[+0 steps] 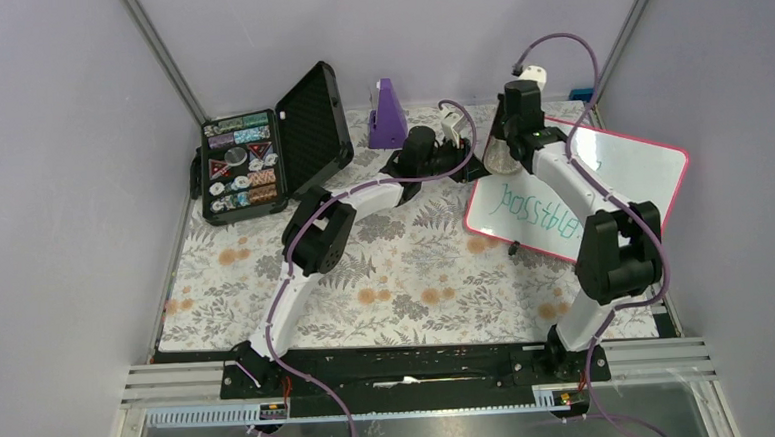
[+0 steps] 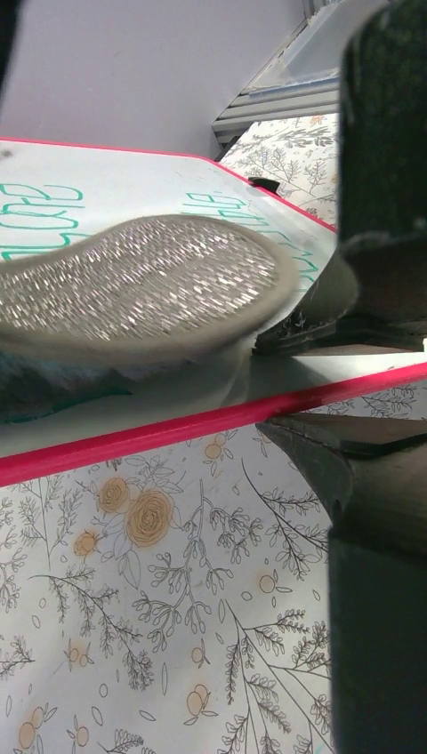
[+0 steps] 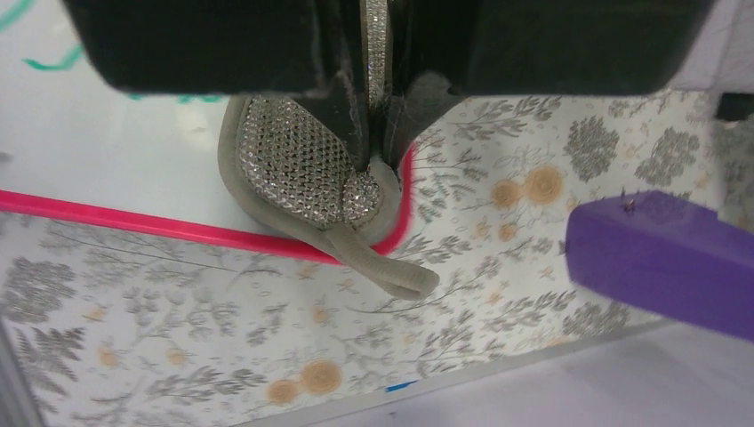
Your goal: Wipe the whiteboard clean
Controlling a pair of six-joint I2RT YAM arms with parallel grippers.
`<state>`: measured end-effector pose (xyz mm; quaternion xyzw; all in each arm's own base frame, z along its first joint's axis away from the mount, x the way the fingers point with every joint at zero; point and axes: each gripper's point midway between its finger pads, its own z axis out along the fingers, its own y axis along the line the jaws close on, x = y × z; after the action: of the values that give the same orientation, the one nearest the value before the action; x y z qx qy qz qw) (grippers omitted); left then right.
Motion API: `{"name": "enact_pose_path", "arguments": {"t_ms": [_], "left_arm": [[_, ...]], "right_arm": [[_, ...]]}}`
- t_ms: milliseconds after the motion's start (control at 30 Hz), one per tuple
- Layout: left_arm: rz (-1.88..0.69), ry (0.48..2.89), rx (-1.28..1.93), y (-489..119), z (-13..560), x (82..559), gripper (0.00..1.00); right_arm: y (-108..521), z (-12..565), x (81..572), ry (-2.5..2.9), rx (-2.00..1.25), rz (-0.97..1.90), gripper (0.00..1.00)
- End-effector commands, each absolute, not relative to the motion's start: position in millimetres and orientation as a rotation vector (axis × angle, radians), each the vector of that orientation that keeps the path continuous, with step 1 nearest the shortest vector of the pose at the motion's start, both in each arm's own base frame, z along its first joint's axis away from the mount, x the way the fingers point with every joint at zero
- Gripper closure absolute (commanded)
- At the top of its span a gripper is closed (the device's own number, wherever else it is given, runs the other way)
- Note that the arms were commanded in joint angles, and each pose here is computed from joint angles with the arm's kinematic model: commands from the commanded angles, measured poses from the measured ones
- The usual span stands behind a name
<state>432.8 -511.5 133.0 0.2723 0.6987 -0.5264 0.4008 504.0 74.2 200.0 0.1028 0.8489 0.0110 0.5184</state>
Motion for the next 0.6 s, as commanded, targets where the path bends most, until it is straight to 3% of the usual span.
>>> {"name": "enact_pose_path", "arguments": {"t_ms": [0,267,567], "left_arm": [[-1.176,1.673,0.746,-510,146,441,1.0],[-1.157,1.675,0.758,-510,144,440,1.0],[-1.137,1.671,0.769,-511,145,439,1.0]], "right_arm": [[-9,205,484,1.992,0.487,-0.169,1.0],[-28,211,472,1.971,0.505,-0.241,1.0],[94,185,520,2.1,0.172,0.037,1.0]]}}
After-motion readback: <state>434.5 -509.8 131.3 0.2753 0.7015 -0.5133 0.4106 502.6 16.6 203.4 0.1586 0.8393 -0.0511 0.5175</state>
